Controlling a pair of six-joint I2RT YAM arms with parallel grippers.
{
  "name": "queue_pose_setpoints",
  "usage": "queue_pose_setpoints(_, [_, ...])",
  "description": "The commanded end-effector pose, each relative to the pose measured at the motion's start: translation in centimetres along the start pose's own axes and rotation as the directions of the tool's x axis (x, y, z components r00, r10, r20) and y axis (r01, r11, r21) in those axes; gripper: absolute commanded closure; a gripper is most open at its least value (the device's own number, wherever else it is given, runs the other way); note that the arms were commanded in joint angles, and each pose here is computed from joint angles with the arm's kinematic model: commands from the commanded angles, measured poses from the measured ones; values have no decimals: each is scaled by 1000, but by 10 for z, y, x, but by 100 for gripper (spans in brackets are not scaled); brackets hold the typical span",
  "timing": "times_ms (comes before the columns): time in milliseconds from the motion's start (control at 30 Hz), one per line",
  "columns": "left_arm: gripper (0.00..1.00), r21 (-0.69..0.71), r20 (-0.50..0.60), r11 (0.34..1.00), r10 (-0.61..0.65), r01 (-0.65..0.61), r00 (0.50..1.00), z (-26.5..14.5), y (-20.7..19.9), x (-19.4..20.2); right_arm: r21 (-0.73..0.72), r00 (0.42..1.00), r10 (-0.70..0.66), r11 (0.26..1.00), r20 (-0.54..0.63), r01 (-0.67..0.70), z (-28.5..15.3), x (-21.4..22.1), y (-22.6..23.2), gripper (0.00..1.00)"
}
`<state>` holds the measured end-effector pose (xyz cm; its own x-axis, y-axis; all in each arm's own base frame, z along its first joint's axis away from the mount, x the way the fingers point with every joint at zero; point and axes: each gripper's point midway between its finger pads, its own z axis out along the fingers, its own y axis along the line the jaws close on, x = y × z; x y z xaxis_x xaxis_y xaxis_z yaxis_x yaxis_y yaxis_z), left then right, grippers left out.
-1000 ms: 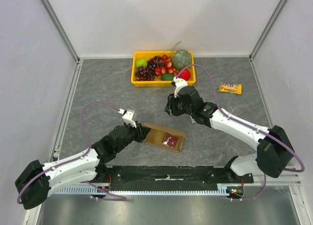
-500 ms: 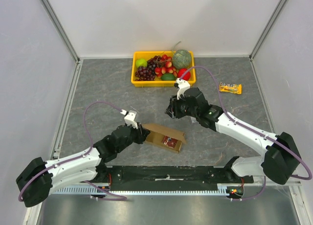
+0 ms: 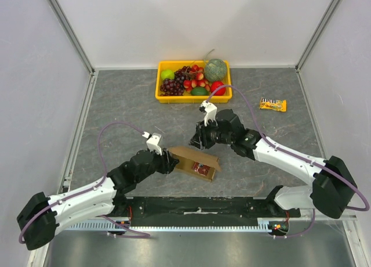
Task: Fold the paper box
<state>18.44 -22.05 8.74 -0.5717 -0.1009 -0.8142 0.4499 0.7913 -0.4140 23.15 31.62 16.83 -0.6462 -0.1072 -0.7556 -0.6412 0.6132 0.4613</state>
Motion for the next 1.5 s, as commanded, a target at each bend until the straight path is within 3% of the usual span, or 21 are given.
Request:
queue_pose_setpoints(0, [48,43,-36,998,-44,45,998,-10,-14,-2,-109,999,-43,993,25,46,2,-2,25,59])
queue_pose_setpoints(233, [46,78,-166,994,-67,81,984,-29,-24,14,-129,998,-56,990,4,56,10,6,31,60])
queue_pose_setpoints(467, [52,341,-282,928,-51,150,958,-66,-78,13,-124,998,-66,990,-13,64,15,13,34,60])
queue_pose_setpoints(600, [63,557,-232,822,14,121,973,-105,-121,-20,-121,996,-79,990,-32,75,20,20,34,61])
queue_pose_setpoints(733, [80,632,-118,773,28,53,993,-129,-143,-61,-105,993,-102,990,-64,95,22,31,32,62])
queue_pose_setpoints(833, [91,598,-31,802,6,14,1000,-129,-145,-90,-97,988,-128,988,-82,120,23,40,31,62])
queue_pose_setpoints(900, [98,479,17,878,-36,24,999,-115,-129,-106,-76,984,-141,988,-109,133,22,48,27,62])
queue_pose_setpoints(1000, [98,272,55,959,-100,81,993,-85,-95,-112,-35,978,-159,987,-134,156,21,57,19,62])
queue_pose_setpoints(1233, [98,79,-28,993,-85,87,996,-40,-69,-91,28,963,-199,978,-183,208,20,71,5,62])
queue_pose_setpoints(1467, [98,-52,-94,997,-62,58,994,-24,-42,-67,74,954,-204,971,-221,225,22,83,-7,62])
